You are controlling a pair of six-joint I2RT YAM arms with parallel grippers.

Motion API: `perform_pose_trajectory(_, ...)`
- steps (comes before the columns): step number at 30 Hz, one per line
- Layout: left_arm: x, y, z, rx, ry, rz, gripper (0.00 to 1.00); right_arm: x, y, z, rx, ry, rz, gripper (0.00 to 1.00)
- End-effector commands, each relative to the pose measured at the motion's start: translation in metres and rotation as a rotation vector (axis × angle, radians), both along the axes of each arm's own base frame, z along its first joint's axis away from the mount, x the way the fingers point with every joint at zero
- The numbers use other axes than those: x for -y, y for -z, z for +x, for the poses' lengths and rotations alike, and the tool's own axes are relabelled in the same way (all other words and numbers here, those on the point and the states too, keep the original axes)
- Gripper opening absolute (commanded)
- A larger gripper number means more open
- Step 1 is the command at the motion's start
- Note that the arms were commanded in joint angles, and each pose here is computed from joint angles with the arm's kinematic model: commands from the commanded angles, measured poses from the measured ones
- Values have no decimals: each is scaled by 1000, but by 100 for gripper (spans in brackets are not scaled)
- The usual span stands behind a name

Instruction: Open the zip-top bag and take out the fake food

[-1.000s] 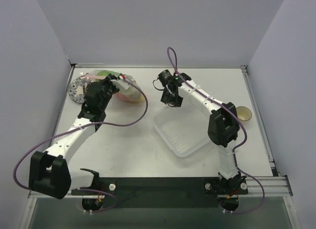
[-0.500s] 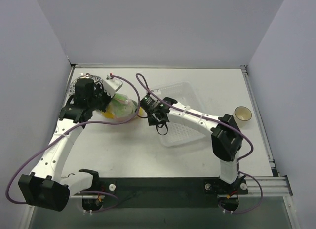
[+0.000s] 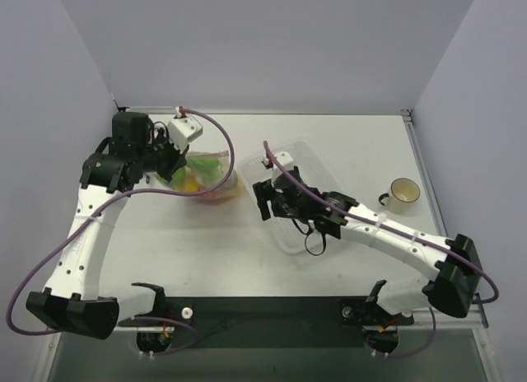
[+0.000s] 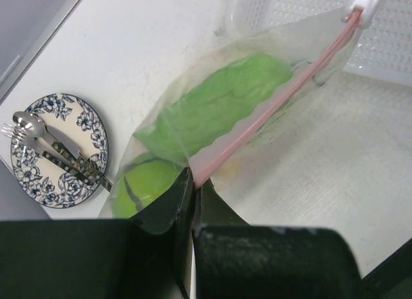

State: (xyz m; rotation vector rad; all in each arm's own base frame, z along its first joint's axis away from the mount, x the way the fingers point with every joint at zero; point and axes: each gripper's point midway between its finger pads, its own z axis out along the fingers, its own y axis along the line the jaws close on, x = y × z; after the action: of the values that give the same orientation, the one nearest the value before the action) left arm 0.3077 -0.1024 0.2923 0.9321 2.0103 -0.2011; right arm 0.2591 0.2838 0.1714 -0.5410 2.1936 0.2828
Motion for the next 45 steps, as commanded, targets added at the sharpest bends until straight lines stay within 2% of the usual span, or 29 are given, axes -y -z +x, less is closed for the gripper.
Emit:
perform_pose_trajectory(1, 13, -49, -23, 67, 128, -31, 0, -37, -78, 3, 361, -231, 288, 68)
perform_pose_trajectory(4, 10, -60, -30, 91, 139, -16, 0, -50, -108, -12, 477, -383, 389, 69)
perform_pose_trajectory(7, 8, -65, -37, 108, 154, 2, 0, -68, -128, -22, 495, -513, 425, 68)
perform_pose_trajectory(11, 8, -67, -51, 88, 178, 14, 0, -84, -150, -31, 510, -619, 509, 67)
perform_pose_trajectory(17, 7, -63, -56, 69, 162, 11, 0, -97, -175, -70, 445, -774, 699, 67)
perform_pose_trajectory(21, 11, -60, -59, 59, 170, -11, 0, -93, -188, -77, 468, -780, 762, 68)
perform_pose_trajectory(27, 20, -59, -63, 34, 187, -51, 0, -100, -186, -66, 473, -756, 756, 69)
perform_pose_trajectory(37, 23, -53, -68, 12, 201, -59, 0, -103, -183, -46, 488, -718, 746, 66)
perform_pose_trajectory(45, 31, -44, -71, -25, 216, -80, 0, -103, -195, -46, 483, -742, 823, 62)
